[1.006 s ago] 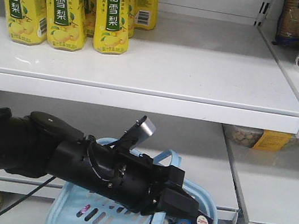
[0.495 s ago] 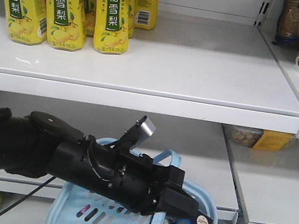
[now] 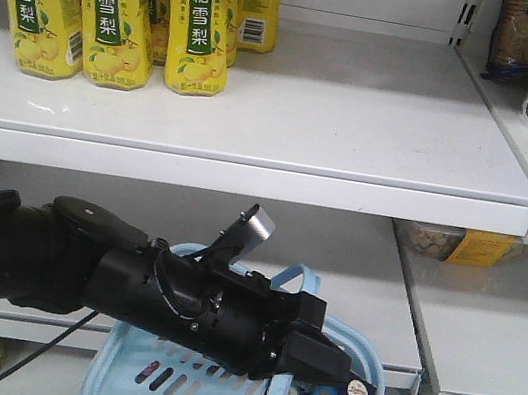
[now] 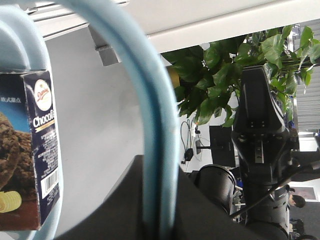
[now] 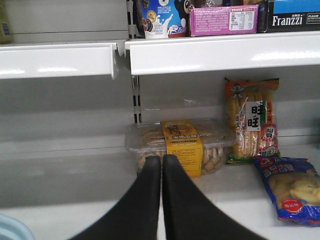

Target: Left arm holds basket, right arm returns cookies

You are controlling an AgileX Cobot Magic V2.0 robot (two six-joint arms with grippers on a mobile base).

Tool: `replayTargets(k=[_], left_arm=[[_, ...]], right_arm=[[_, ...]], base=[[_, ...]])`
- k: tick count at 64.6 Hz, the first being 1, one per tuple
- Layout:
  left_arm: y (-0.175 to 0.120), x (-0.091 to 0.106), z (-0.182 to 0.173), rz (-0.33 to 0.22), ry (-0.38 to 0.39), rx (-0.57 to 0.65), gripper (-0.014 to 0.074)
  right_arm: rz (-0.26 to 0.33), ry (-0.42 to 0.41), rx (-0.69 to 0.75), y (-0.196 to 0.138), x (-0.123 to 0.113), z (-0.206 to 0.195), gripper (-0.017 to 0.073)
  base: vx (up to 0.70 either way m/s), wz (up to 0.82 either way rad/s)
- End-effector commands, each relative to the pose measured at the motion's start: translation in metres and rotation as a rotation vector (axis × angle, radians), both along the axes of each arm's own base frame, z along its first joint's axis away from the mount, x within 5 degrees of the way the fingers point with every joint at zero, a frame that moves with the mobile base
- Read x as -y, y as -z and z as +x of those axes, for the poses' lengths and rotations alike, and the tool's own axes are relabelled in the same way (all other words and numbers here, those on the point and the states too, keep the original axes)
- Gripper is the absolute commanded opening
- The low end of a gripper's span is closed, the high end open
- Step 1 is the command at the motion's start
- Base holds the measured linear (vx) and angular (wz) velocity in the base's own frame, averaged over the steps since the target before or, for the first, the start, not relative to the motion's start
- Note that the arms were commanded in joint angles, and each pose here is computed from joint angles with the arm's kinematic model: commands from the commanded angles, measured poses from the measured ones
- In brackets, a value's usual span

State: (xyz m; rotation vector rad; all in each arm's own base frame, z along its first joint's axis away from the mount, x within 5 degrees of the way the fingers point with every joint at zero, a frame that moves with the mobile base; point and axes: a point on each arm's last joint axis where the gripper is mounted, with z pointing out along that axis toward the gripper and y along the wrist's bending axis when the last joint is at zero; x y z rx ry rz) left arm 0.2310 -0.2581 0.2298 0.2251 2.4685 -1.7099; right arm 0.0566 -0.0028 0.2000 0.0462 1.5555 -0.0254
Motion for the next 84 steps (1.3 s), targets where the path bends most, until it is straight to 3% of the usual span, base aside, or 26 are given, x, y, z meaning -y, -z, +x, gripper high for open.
replayTargets(k=[1, 8, 20, 34, 50, 56, 67, 84], left_arm=[[-0.032, 0.000, -0.001, -0.129, -0.023, 0.023, -0.0006], [-0.032, 0.000, -0.001, -0.129, -0.023, 0.023, -0.0006], [-0.032, 0.000, -0.001, -0.129, -0.023, 0.023, -0.0006], [-0.032, 0.000, -0.001, -0.129, -0.023, 0.023, -0.0006], [-0.032, 0.000, -0.001, -0.128, -0.022, 0.023, -0.0008], [-0.032, 0.000, -0.001, -0.128, -0.022, 0.023, -0.0006], [-0.032, 0.000, -0.001, -0.128, -0.022, 0.023, -0.0006], [-0.032, 0.000, -0.001, -0.128, -0.022, 0.023, -0.0006]], right_arm=[[-0.004, -0.001, 0.143, -0.029, 0.000, -0.004, -0.0008], [0.074, -0.006, 0.140, -0.052, 0.000, -0.002, -0.0008], [0.110, 0.003, -0.050, -0.080, 0.001, 0.021, -0.0008], [0.173, -0.074, -0.167, -0.078, -0.007, 0.041, -0.0008], [0.198, -0.072, -0.242, -0.070, -0.008, 0.051, -0.0006], [0.250, -0.071, -0.269, -0.067, -0.009, 0.055, 0.0002], [0.310, -0.124, -0.356, -0.059, -0.017, 0.061, 0.0075], [0.308, -0.305, -0.610, -0.037, -0.047, 0.065, 0.0279]], base=[[0.00, 0.00], [0.00, 0.00], [0.00, 0.00], [0.00, 0.00], [0.00, 0.00], [0.00, 0.00], [0.00, 0.00], [0.00, 0.00]])
